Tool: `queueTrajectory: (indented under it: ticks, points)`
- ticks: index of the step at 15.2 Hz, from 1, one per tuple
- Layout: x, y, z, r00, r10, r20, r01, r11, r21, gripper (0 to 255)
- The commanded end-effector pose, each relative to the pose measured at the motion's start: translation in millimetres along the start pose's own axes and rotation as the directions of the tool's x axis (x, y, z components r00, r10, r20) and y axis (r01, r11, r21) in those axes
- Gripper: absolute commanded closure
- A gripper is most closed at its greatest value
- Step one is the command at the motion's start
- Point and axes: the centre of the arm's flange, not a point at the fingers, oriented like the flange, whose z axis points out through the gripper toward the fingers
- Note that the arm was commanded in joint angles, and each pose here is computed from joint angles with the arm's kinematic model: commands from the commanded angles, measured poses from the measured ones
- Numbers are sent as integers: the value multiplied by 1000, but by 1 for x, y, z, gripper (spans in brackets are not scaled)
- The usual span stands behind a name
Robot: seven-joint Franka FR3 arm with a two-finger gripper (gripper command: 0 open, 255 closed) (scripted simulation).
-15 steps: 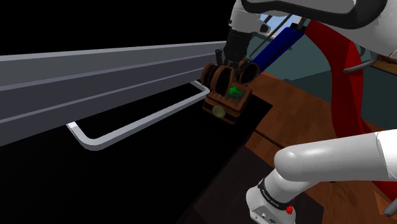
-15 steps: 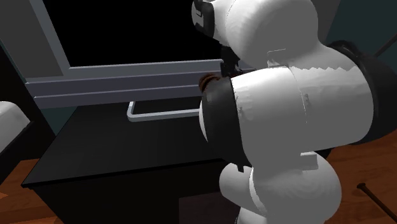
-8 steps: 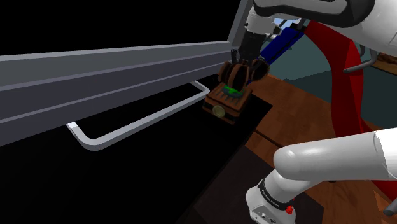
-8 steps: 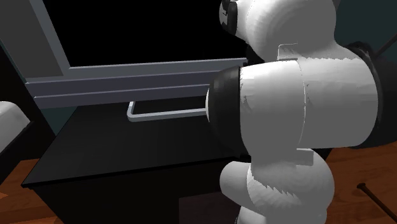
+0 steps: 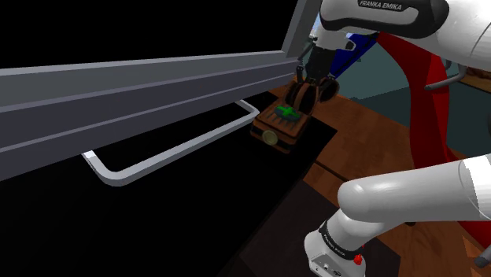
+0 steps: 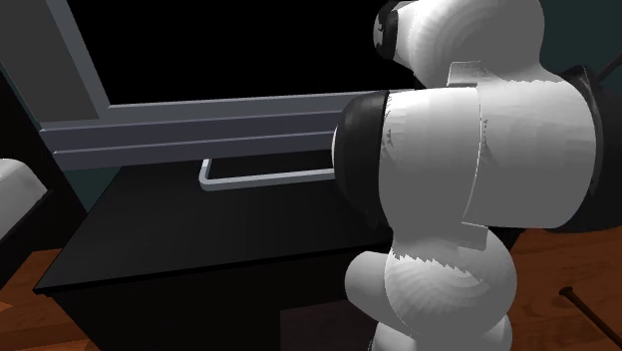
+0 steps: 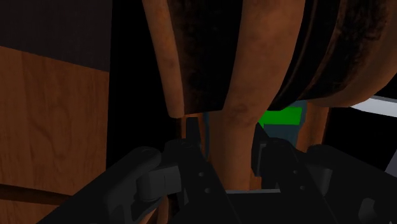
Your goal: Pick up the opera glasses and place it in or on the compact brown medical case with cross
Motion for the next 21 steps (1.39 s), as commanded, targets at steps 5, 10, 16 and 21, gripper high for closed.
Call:
queueTrajectory:
  ticks: [5, 10, 16, 21]
  points:
    - [0, -2, 31, 1000, 0, -1, 0, 1000, 1, 255]
    - [0, -4, 51, 1000, 0, -1, 0, 1000, 1, 255]
    - [0, -4, 51, 1000, 0, -1, 0, 1000, 1, 255]
    - [0, -4, 51, 1000, 0, -1, 0, 1000, 1, 0]
